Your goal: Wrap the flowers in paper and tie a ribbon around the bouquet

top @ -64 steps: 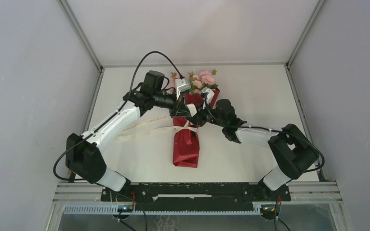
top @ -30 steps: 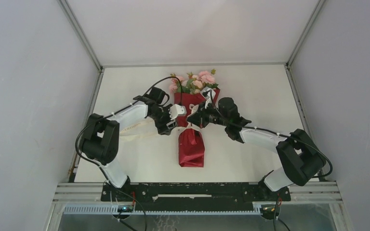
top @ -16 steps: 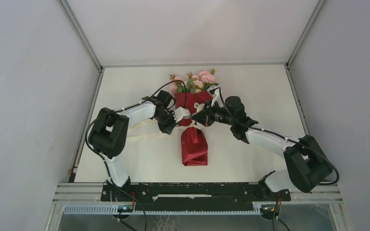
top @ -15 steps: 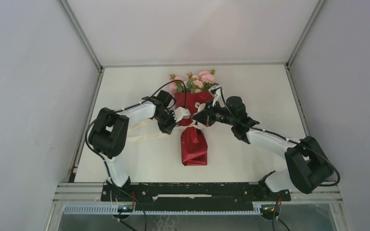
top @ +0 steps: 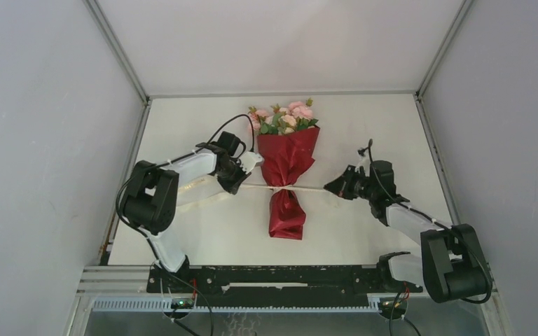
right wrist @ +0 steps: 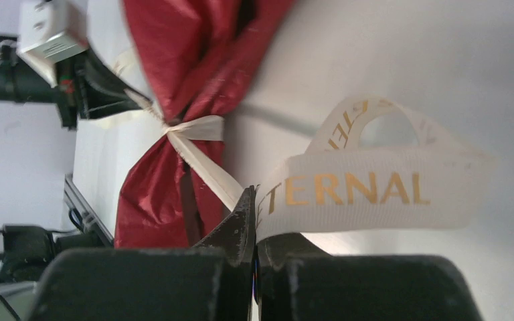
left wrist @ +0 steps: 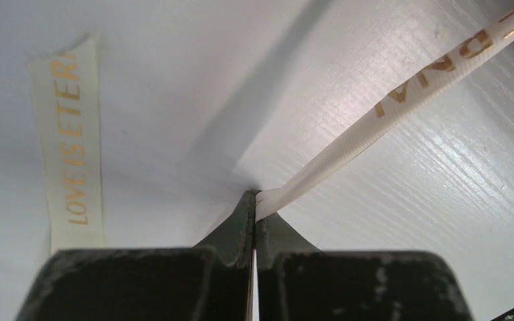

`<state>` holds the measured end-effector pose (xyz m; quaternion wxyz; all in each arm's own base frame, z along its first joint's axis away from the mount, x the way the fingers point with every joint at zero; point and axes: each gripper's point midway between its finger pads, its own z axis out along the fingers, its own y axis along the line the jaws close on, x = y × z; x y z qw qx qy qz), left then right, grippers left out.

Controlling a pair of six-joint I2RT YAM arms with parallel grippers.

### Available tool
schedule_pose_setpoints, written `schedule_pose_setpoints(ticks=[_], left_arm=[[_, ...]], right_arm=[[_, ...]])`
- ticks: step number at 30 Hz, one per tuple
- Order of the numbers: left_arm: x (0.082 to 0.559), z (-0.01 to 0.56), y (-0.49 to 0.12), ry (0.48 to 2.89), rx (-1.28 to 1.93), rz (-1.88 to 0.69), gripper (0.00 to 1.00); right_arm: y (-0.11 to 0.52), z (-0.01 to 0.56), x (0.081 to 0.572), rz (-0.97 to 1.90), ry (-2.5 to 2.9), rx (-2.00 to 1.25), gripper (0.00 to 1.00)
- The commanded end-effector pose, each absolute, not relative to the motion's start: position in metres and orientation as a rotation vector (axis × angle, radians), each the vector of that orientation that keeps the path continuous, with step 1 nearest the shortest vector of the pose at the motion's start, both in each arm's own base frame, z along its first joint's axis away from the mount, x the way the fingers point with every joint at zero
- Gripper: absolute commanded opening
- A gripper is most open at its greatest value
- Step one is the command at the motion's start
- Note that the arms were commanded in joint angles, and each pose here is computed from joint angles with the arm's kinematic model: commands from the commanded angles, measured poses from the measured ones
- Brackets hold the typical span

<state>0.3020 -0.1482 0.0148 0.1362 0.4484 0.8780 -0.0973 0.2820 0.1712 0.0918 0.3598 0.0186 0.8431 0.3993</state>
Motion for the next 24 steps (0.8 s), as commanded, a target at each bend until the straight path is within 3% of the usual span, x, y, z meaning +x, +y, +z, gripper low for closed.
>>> schedule_pose_setpoints(ticks=[1,13,18,22,23,24], left_arm=[[0.301,0.021,-0.111,2.617,1.207,-0.13,0.0],[0.304,0.019,-0.059,2.662,1.113,0.02,0.0],[0.305,0.021,-0.059,2.655,1.104,-0.003,0.0],[0.303,0.041,-0.09,2.578,1.146,-0.239,0.0],[0.299,0.05,-0.104,2.541,1.179,-0.336,0.04],[0.296,0.062,-0.116,2.495,1.214,-0.421,0.22]], right_arm=[[0.126,0.077,0.285,0.986,2.179,0.299,0.0],[0.077,0.048,0.278,0.897,2.219,0.557,0.0],[0.097,0.063,0.279,0.842,2.234,0.394,0.0],[0.146,0.089,0.273,0.917,2.212,0.149,0.0],[0.162,0.098,0.271,0.958,2.199,0.071,0.0],[0.177,0.107,0.268,0.999,2.185,-0.002,0.0]])
